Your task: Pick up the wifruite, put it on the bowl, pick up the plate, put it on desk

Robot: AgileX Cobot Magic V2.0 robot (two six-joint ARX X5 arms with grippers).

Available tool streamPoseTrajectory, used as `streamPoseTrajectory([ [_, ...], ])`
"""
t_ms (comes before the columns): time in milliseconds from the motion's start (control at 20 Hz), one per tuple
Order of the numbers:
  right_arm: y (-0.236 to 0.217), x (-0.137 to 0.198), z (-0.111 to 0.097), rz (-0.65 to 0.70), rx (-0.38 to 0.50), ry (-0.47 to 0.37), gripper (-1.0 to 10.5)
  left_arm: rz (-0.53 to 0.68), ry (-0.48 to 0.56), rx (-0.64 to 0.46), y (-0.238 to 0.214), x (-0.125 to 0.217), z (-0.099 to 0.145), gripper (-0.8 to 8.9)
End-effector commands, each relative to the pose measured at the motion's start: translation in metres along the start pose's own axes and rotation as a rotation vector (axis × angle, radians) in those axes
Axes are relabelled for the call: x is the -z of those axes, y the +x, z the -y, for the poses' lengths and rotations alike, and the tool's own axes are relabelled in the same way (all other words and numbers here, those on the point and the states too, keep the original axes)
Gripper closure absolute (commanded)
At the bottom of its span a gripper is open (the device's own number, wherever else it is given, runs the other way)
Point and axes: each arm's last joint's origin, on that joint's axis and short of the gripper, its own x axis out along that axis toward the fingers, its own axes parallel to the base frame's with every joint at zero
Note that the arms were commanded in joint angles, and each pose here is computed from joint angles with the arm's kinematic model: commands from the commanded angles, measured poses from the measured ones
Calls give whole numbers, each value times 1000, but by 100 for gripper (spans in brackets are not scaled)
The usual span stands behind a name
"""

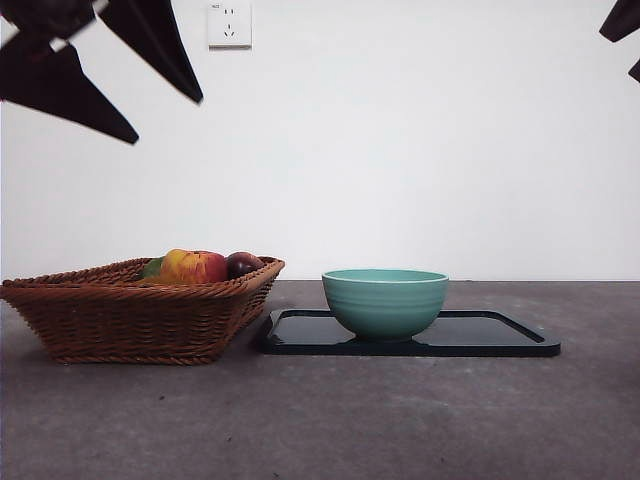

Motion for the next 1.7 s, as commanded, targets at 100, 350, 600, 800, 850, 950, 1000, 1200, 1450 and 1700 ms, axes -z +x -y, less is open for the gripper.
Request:
streamPoseTrajectory([
  [100,0,-2,-1,9,-5,-17,731,-37,72,129,-14,5,8,438],
  [350,0,-2,-1,9,-5,-17,731,-100,112,243,-26,14,13,438],
  [600,0,-2,-1,9,-6,-16,731,-121,112,242,-27,17,12,438],
  [800,0,-2,-1,9,-6,-16,731,-121,115,242,-27,17,12,438],
  [850,0,-2,-1,9,-6,-16,731,-121,115,242,-27,17,12,438],
  [950,0,-2,-1,9,-6,-16,731,-120,115,242,-27,17,12,438],
  [1000,0,-2,-1,9,-6,-16,731,-120,115,242,-27,17,12,438],
  [1200,0,-3,-1,11,-6,24,731,-120,115,242,-27,17,12,438],
  [1450,1,-19,-1,91,-1,167,713,-118,116,242,-27,16,12,438],
  [1700,12,-65,4,86,97,200,665,-118,116,242,-27,16,12,438],
])
